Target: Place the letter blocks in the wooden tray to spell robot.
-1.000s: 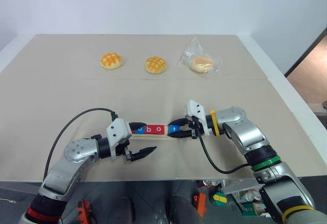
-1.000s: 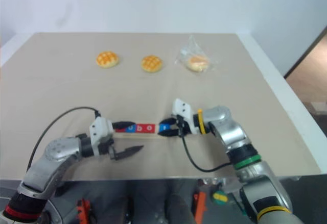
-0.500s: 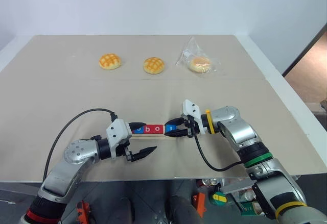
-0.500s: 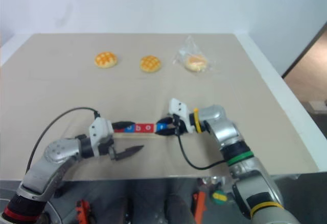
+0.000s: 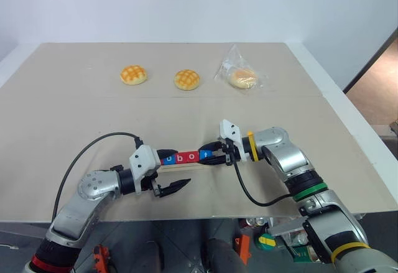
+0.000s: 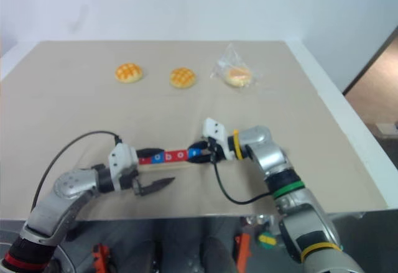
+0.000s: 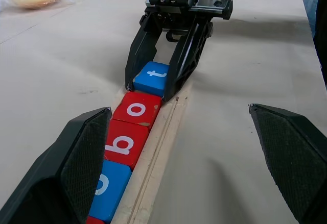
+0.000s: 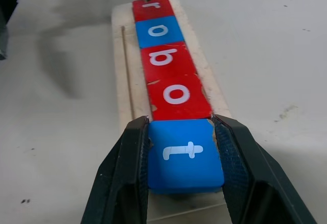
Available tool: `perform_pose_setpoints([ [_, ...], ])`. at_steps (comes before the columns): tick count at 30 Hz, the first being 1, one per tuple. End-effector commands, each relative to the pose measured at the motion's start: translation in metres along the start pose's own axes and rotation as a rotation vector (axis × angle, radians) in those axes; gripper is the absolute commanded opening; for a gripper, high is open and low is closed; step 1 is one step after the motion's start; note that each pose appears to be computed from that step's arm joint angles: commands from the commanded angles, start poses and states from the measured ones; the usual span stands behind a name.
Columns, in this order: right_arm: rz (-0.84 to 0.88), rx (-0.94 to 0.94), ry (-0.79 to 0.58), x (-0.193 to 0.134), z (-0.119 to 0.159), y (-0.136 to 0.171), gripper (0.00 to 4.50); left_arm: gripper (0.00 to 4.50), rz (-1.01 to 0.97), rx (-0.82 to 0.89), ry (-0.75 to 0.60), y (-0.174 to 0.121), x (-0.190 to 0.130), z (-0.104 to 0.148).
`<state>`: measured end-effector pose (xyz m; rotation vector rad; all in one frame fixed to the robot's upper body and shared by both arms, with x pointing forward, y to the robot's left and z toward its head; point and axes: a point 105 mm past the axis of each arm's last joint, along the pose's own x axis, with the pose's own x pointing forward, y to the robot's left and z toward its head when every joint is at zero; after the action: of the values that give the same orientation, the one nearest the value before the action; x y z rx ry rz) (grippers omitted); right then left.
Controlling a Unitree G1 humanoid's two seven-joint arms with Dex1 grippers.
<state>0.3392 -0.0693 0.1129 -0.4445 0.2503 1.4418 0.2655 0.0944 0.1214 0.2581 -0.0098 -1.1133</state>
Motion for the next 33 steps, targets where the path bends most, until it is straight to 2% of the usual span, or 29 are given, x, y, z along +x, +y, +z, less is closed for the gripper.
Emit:
perform_pose_setpoints([
  [1,0.014,-0.055,-0.033,-0.0032,0.0163,-0.0033,1.26,4.50,-0.006,0.040,-0.016,-0.0027,0.0005,0.0098],
  [31,0.022,-0.073,-0.035,-0.0048,0.0149,-0.0112,1.26,4.50,-0.021,0.026,0.003,-0.0063,0.0007,0.0067],
  [32,0.022,-0.073,-0.034,-0.0048,0.0148,-0.0115,1.76,4.50,-0.022,0.026,0.003,-0.0063,0.0009,0.0067],
  [33,0.021,-0.074,-0.033,-0.0049,0.0146,-0.0119,1.76,4.50,-0.022,0.026,0.004,-0.0064,0.0011,0.0067],
])
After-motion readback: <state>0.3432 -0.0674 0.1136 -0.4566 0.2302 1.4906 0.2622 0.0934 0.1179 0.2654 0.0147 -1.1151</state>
